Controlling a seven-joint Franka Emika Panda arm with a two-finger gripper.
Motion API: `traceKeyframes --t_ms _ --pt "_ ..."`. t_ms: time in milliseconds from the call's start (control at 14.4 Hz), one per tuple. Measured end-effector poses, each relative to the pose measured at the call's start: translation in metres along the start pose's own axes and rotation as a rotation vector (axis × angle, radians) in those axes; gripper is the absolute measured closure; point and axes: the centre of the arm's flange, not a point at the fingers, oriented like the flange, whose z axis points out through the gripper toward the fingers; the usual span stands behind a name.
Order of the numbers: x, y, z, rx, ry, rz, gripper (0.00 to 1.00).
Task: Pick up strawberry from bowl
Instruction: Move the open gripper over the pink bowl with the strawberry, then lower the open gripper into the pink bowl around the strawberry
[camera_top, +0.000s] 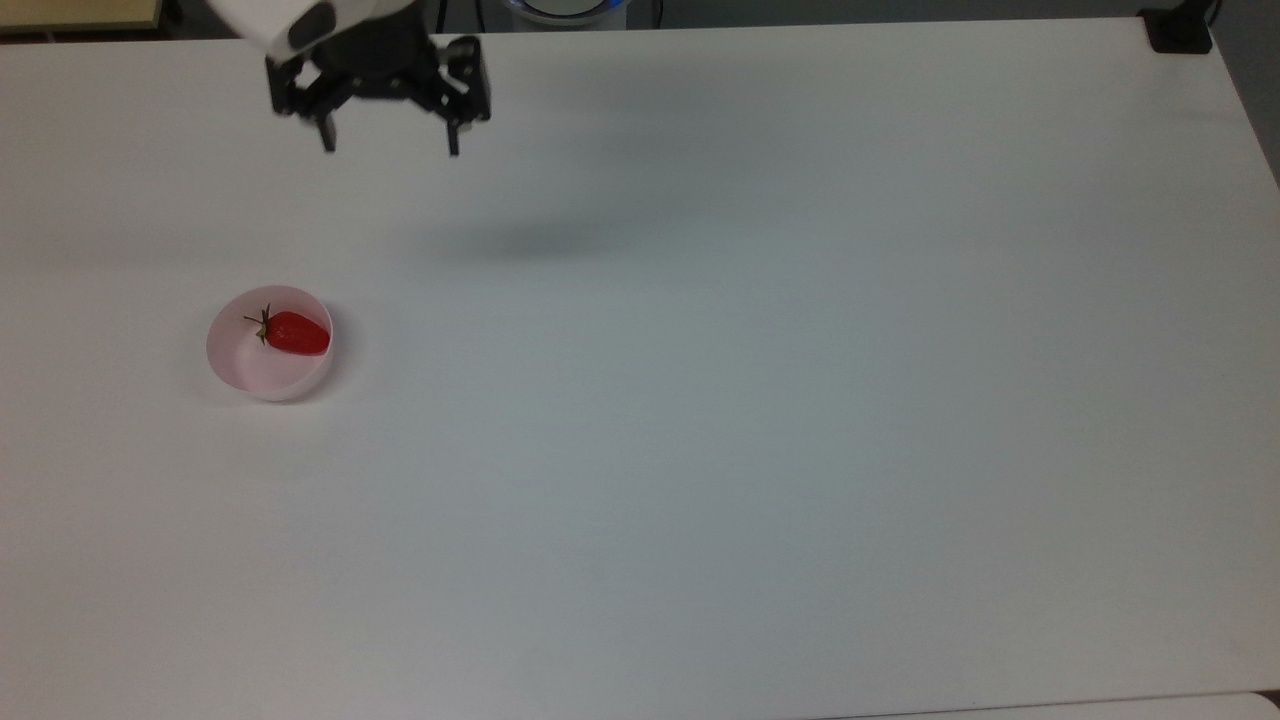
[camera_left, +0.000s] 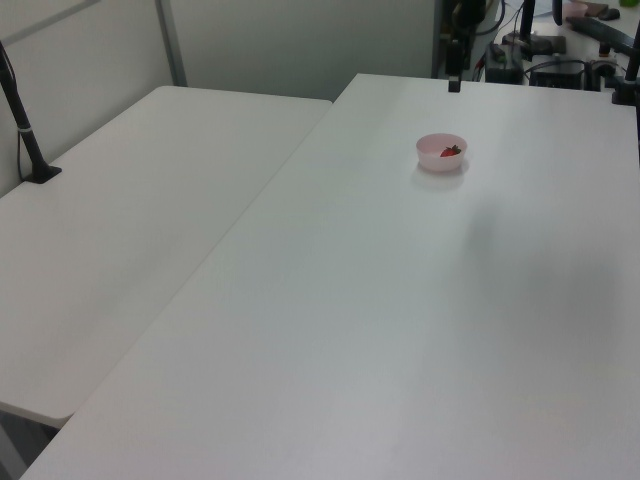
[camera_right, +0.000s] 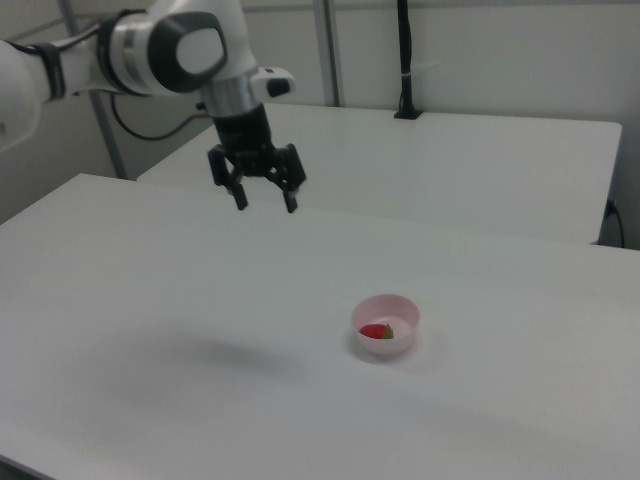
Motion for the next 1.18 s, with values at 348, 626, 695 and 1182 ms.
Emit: traceKeyframes --t_ms 348,626,695,1182 --pt "0.023 0.036 0.053 0.010 0.006 -0.026 0.00" --pt "0.035 0.071 0.085 0.054 0.006 -0.128 0.00" --pt "0.038 0.079 0.093 0.055 0.011 -0.152 0.00" --pt "0.037 0.113 0.143 0.077 -0.035 -0.356 0.01"
